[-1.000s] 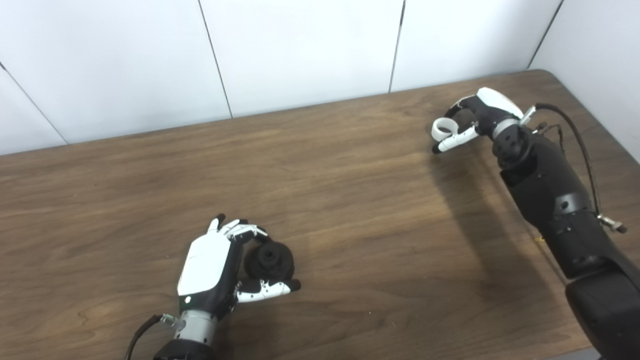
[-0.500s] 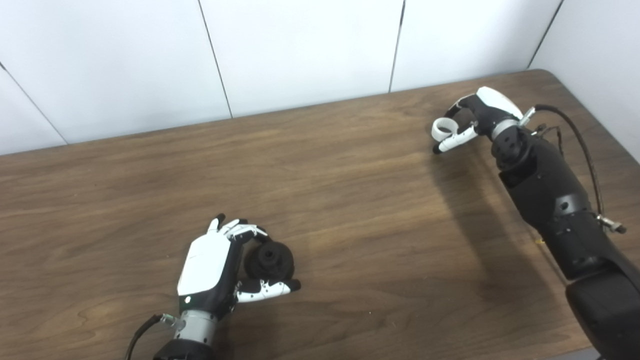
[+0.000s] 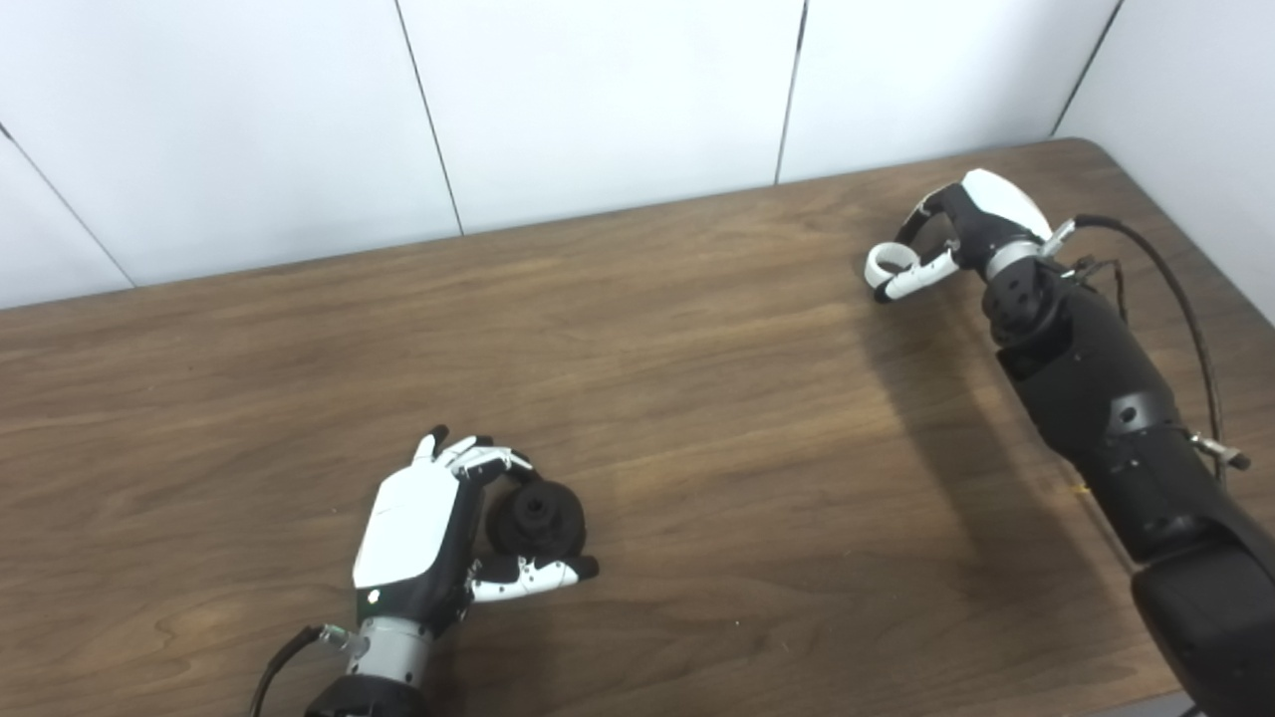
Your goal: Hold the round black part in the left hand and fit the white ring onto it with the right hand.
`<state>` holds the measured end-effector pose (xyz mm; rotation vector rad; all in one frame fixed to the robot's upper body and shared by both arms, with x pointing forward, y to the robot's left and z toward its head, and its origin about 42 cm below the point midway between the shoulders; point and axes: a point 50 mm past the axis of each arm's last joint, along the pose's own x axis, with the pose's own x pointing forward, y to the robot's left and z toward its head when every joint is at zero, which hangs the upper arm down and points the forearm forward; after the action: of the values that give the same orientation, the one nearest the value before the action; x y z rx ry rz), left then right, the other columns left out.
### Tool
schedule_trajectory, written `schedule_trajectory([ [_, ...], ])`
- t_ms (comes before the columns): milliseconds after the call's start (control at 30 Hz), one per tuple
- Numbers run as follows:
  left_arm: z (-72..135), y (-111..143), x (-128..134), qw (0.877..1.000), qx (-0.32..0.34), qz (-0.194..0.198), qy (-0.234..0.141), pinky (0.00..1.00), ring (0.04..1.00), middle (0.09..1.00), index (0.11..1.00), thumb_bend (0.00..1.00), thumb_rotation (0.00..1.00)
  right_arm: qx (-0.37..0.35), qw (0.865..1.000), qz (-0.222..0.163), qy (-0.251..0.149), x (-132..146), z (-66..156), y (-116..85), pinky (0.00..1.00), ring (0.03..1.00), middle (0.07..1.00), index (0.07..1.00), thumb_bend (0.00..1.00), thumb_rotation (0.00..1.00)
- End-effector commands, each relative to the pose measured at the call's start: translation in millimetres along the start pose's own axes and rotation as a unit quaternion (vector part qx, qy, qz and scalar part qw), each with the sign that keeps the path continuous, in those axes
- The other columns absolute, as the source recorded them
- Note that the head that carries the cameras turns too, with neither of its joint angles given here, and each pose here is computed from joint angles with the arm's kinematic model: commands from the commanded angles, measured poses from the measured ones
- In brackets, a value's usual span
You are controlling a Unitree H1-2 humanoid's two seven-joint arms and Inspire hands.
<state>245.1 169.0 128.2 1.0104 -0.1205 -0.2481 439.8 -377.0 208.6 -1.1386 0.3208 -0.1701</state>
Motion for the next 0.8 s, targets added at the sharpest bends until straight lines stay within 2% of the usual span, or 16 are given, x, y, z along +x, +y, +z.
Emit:
schedule_trajectory([
  [0,-24,-11,-9,0.998,0.020,-0.038,0.049,1.00,0.864,0.729,0.483,0.52,0.05,-0.009,0.999,-0.036,-0.009,3,-1,-26,0.82,0.898,0.817,0.486,0.52,0.14],
  [167,-24,-12,-8,0.998,0.022,-0.039,0.049,1.00,0.867,0.731,0.483,0.52,0.05,-0.012,0.999,-0.038,-0.015,0,-2,-26,0.83,0.899,0.817,0.486,0.52,0.14],
  [267,-24,-12,-8,0.998,0.023,-0.039,0.047,1.00,0.863,0.728,0.483,0.52,0.05,-0.020,0.998,-0.034,-0.043,-4,5,-29,0.85,0.906,0.809,0.486,0.52,0.13],
  [400,-23,-13,-8,0.998,0.021,-0.040,0.046,1.00,0.865,0.726,0.483,0.52,0.05,-0.040,0.994,-0.025,-0.102,-18,30,-35,0.83,0.908,0.819,0.486,0.52,0.13],
  [500,-21,-15,-7,0.998,0.022,-0.039,0.045,1.00,0.862,0.724,0.483,0.52,0.05,-0.063,0.988,-0.004,-0.139,-33,58,-41,0.84,0.917,0.827,0.487,0.52,0.13],
  [767,-13,-21,-6,0.998,0.025,-0.040,0.044,1.00,0.854,0.720,0.482,0.52,0.05,-0.095,0.965,0.033,-0.244,-81,125,-43,0.91,0.918,0.809,0.486,0.52,0.14],
])
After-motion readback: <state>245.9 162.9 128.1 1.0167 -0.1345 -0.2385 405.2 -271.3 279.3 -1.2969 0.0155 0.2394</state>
